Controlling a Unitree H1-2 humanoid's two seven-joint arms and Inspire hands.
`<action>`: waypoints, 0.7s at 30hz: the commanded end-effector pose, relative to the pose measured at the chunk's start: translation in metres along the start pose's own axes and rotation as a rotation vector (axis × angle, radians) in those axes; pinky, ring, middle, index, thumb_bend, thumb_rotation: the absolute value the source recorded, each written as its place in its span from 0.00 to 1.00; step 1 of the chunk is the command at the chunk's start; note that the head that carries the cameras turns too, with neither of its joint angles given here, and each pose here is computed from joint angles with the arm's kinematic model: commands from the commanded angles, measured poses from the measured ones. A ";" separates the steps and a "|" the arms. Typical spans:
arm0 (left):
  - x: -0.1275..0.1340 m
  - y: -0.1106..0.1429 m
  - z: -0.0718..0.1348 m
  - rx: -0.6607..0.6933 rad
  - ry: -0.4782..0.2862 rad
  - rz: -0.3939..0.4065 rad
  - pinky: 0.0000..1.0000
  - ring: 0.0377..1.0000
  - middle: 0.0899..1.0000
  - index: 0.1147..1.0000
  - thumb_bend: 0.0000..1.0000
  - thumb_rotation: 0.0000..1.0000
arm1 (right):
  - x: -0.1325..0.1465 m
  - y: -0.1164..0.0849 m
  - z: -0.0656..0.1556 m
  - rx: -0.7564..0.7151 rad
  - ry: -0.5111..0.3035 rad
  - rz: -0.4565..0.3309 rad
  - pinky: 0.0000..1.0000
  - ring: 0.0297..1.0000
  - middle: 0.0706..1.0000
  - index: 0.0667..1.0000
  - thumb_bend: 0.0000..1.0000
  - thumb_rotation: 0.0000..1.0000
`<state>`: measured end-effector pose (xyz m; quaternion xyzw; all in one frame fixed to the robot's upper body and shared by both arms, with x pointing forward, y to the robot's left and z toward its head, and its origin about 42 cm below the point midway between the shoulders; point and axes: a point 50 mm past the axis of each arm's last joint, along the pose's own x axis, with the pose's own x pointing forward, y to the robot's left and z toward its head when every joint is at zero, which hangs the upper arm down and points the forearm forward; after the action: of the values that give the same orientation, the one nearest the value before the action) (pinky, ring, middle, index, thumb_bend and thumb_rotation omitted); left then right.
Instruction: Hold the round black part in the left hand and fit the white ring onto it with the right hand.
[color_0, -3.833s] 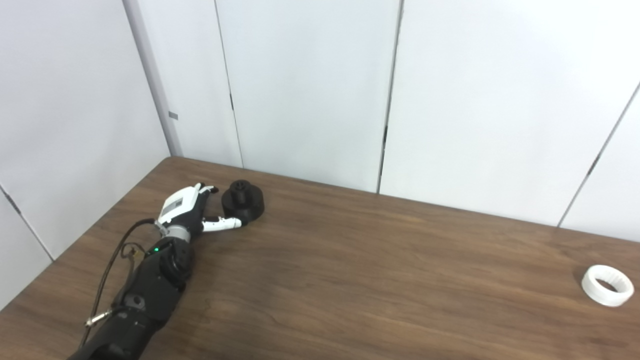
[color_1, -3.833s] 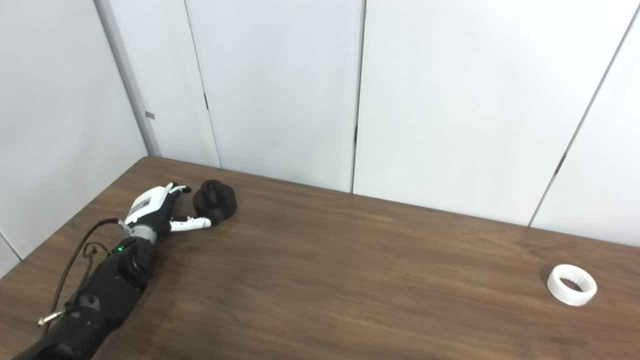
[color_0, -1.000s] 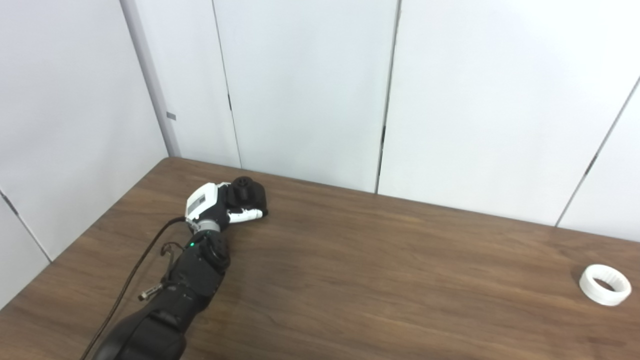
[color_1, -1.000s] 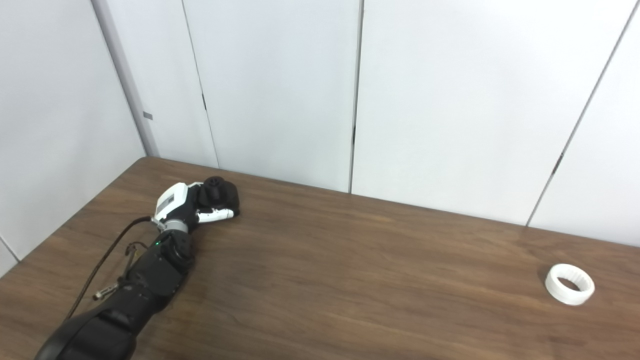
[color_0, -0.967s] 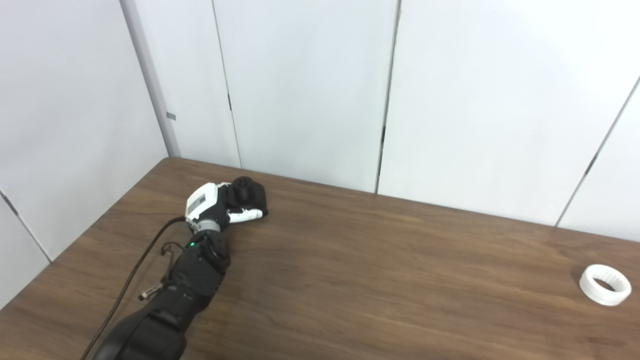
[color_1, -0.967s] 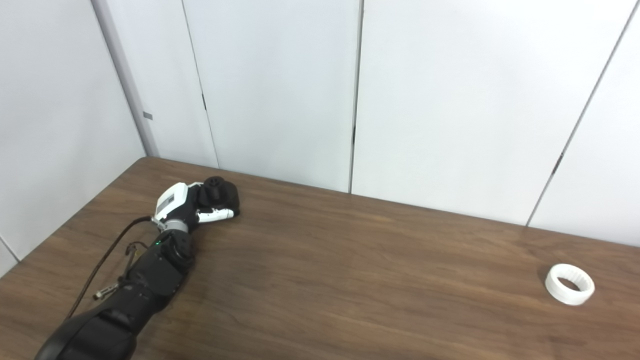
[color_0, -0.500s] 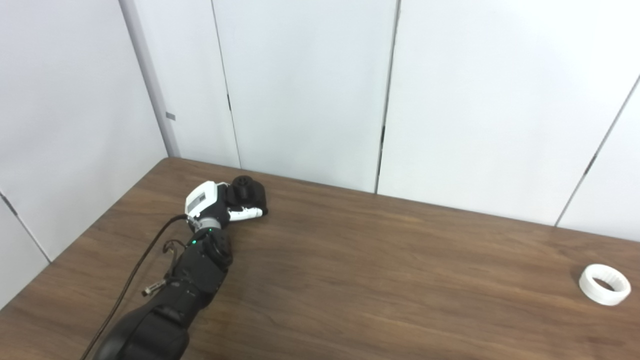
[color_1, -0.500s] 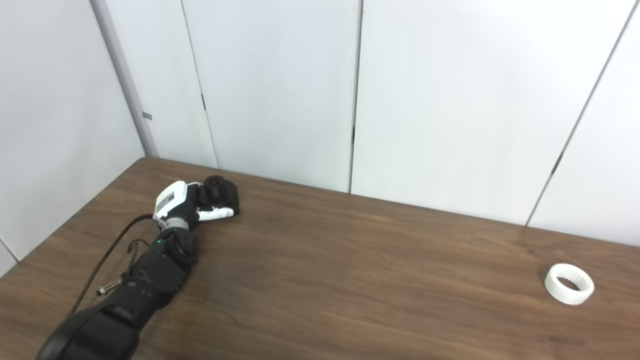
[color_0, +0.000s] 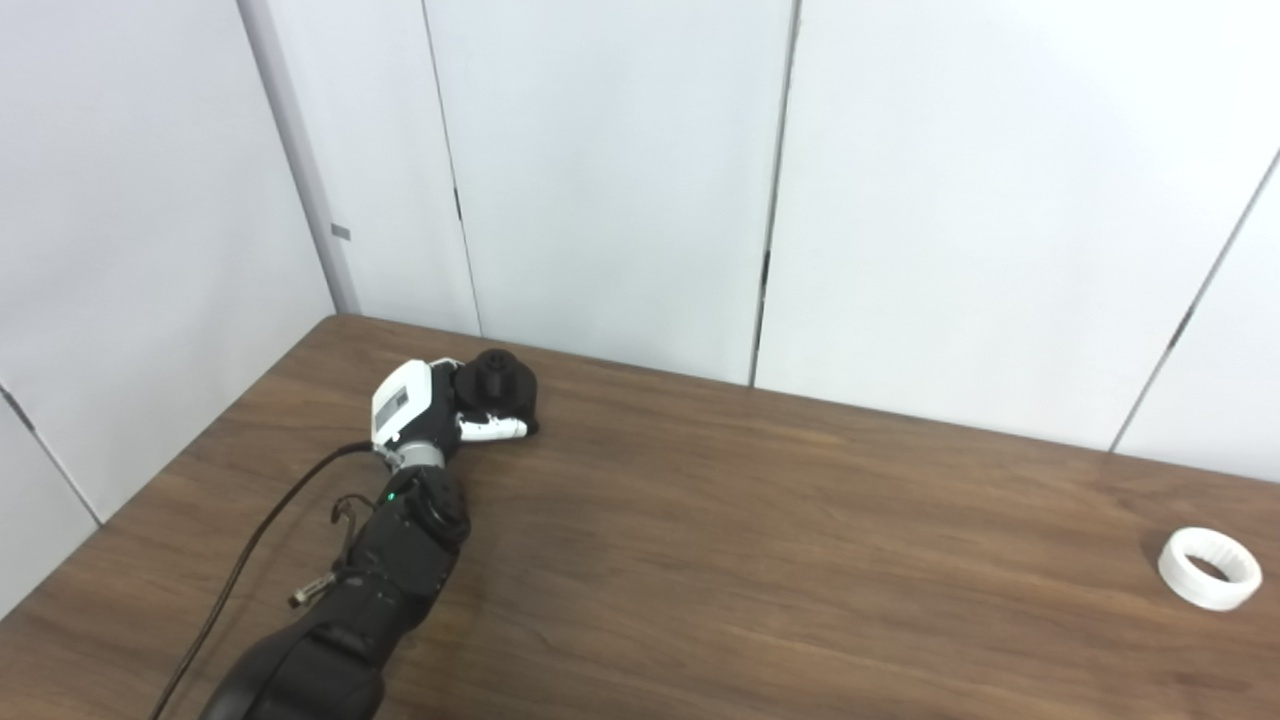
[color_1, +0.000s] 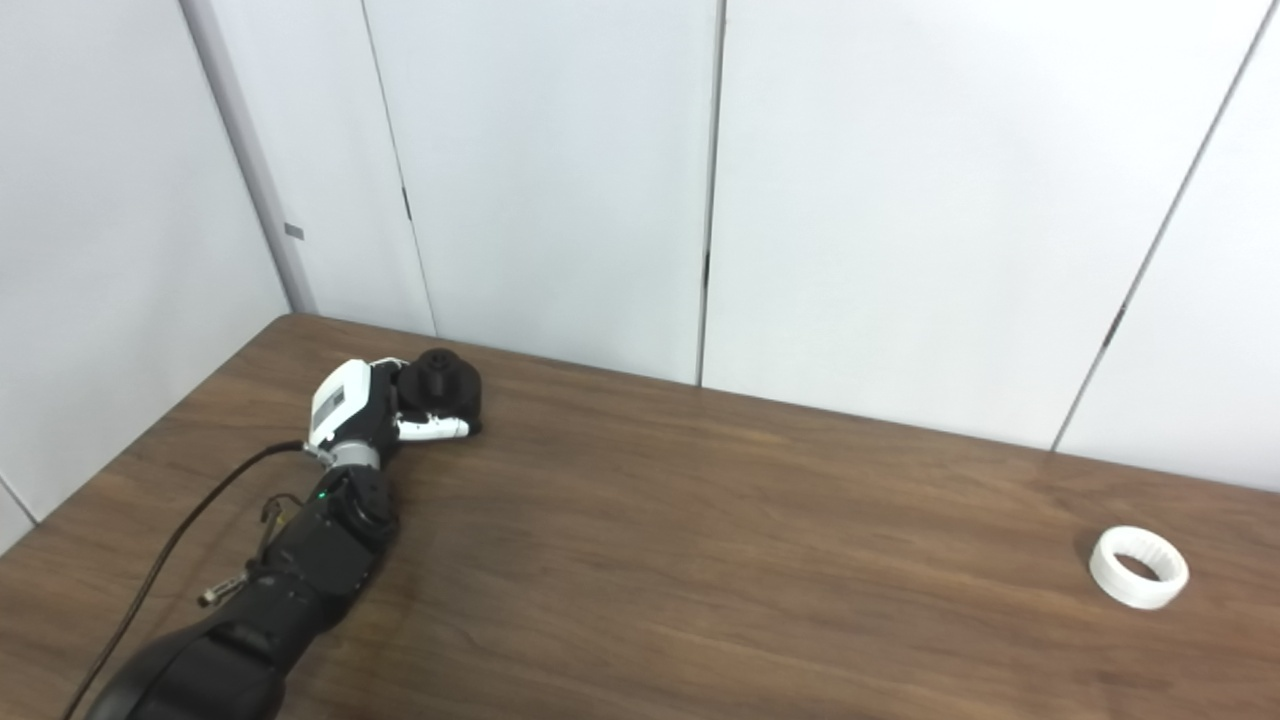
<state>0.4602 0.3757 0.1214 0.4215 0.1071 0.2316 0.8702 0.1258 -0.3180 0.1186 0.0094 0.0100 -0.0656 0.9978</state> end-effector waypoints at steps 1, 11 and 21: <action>0.008 0.006 0.018 -0.022 -0.044 0.023 0.83 0.83 0.73 0.42 0.52 0.05 | 0.001 0.000 0.009 -0.006 -0.043 0.011 1.00 1.00 1.00 1.00 0.71 1.00; 0.007 0.014 0.020 -0.042 -0.097 0.037 0.77 0.79 0.72 0.42 0.52 0.05 | 0.002 0.004 0.010 -0.016 -0.047 0.021 1.00 1.00 1.00 1.00 0.69 1.00; -0.020 0.026 0.039 -0.094 -0.206 0.025 0.86 0.86 0.74 0.42 0.52 0.05 | 0.007 0.010 0.008 -0.020 -0.062 0.052 1.00 1.00 1.00 1.00 0.77 1.00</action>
<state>0.4367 0.3541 0.1343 0.4038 0.0429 0.1929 0.8933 0.1292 -0.3109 0.1185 0.0056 0.0080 -0.0540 0.9985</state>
